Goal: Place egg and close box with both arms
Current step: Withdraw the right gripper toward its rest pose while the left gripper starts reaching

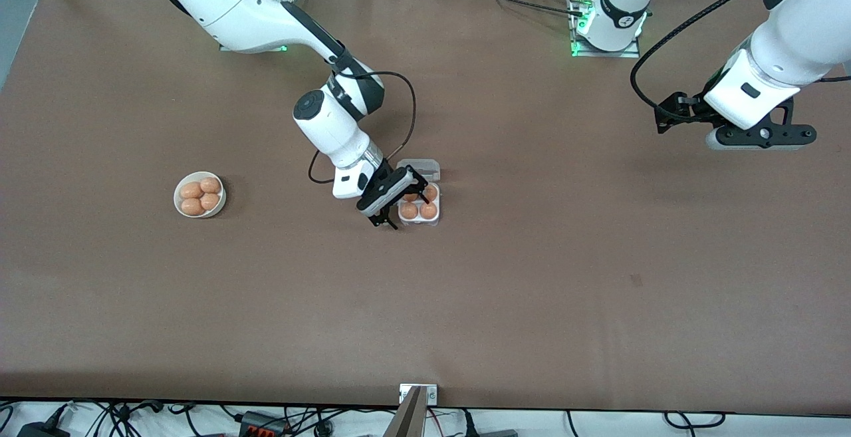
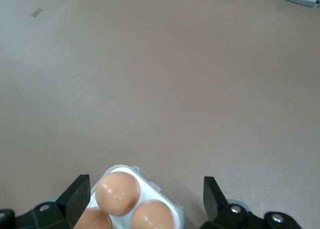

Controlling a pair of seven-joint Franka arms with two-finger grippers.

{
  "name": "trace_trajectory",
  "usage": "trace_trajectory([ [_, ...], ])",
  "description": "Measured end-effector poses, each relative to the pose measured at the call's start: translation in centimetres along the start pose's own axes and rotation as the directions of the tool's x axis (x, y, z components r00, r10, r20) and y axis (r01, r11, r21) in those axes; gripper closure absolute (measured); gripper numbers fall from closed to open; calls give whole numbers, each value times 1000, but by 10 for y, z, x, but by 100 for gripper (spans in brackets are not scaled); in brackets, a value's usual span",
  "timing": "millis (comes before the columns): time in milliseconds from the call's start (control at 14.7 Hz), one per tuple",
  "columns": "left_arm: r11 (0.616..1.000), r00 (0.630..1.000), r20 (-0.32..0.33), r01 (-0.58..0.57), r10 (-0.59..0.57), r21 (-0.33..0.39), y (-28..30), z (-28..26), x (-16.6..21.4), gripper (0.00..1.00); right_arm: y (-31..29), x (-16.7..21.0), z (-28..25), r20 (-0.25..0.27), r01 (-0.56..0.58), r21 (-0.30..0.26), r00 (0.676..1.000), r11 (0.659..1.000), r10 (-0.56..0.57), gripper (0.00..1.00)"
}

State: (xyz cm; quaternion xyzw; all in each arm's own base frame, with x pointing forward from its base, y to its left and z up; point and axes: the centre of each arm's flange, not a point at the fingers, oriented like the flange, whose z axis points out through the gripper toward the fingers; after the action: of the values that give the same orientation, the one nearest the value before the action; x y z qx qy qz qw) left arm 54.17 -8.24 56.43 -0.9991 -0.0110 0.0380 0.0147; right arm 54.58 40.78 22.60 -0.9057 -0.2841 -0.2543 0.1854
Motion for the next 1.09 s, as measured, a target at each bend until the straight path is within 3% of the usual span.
trace_trajectory([
  [205, 1000, 1000, 0, 0, 0, 0, 0, 0, 0, 0, 9, 26, -14, 82, -2, -9, 997, 1000, 3, 0],
  [341, 1000, 1000, 0, 0, 0, 0, 0, 0, 0, 0, 19, 50, -33, 168, -6, -19, 986, 1000, 9, 0],
  [614, 999, 1000, 7, 0, 1, -38, 5, 0, -1, 0, 66, 77, -93, 349, -46, -72, 935, 996, 68, 0],
  [886, 999, 1000, 19, -11, 12, -45, 12, 1, -4, 0, 144, 61, -158, 525, -138, -155, 827, 978, 200, 0],
  [1091, 996, 997, 41, -69, 72, -64, 46, 2, -13, 0, 223, 27, -199, 600, -245, -236, 724, 940, 339, 0],
])
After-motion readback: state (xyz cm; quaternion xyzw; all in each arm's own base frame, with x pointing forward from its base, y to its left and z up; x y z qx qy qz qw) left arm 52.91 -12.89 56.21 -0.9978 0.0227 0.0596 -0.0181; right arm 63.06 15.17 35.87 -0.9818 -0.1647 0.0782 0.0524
